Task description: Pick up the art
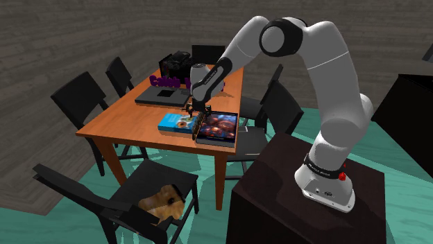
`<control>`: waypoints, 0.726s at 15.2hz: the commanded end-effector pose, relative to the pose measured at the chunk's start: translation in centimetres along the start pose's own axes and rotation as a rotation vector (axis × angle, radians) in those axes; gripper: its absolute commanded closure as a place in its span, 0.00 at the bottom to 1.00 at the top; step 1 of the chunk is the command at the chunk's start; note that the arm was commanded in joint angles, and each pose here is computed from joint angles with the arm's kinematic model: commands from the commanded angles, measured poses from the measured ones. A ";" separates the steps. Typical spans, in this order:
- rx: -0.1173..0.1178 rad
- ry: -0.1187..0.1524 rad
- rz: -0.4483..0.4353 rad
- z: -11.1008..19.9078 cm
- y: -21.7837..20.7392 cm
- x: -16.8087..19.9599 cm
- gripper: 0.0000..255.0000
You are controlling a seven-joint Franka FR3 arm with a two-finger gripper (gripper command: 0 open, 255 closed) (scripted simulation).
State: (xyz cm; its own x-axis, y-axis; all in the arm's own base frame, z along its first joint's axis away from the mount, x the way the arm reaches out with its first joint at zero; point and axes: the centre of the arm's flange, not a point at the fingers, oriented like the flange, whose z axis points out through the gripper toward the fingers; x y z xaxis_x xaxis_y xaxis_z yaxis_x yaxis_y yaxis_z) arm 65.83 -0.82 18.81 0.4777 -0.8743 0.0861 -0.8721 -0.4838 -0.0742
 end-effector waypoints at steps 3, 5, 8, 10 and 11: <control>0.001 0.000 0.000 0.4 0.0 0.1 1.00; 0.001 0.000 0.000 0.4 0.0 0.1 1.00; 0.001 0.000 0.000 0.4 0.0 0.1 1.00; 0.001 0.000 0.000 0.4 0.0 0.1 1.00; 0.001 0.000 0.000 0.3 0.0 0.0 1.00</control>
State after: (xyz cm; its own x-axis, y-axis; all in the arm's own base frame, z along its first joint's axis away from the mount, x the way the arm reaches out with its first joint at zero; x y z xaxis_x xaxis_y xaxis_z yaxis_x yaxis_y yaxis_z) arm 65.85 -0.95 18.44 0.4767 -0.8748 0.0866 -0.8726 -0.4828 -0.0736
